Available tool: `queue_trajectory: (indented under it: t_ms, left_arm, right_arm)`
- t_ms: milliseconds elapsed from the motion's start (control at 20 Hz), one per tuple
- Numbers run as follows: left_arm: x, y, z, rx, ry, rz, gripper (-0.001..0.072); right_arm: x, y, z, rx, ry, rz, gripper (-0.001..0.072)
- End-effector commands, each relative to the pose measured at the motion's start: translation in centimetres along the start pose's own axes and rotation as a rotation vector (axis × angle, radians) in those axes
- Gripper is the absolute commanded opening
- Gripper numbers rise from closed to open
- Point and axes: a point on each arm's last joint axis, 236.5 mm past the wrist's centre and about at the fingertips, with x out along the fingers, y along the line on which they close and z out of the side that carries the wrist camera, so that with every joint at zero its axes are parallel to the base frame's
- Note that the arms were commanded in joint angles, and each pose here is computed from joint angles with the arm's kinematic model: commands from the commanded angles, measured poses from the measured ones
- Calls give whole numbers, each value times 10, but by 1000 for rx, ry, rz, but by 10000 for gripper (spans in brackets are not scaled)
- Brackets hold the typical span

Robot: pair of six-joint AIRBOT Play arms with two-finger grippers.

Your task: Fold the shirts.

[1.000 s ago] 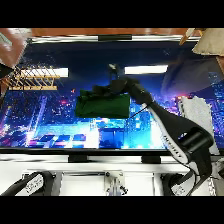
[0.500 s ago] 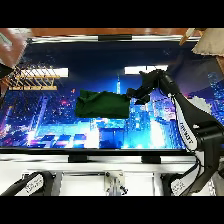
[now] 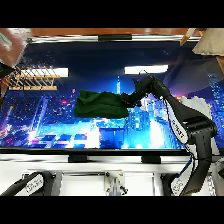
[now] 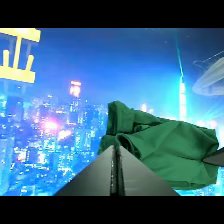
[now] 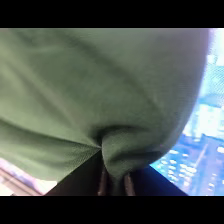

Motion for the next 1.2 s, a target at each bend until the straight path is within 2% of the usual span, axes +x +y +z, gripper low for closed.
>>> queue_trajectory:
  t_ms: [0,250,550,850,1150]
  left_arm:
    - [0,-2,0,-4,-1,-10,33]
    - [0,-2,0,-3,-1,-10,33]
    - [0,-2,0,-3,-1,-10,33]
    - [0,-2,0,0,-1,-10,34]
    - [0,-2,0,0,-1,-10,33]
  right_arm:
    - [-8,20,4,-73,-24,76,78]
    - [-138,86,20,-179,-235,200,79]
    - [-316,124,-1,-225,-514,228,79]
    - [-398,69,5,-120,-708,136,79]
    - [-441,-17,24,4,-856,-82,79]
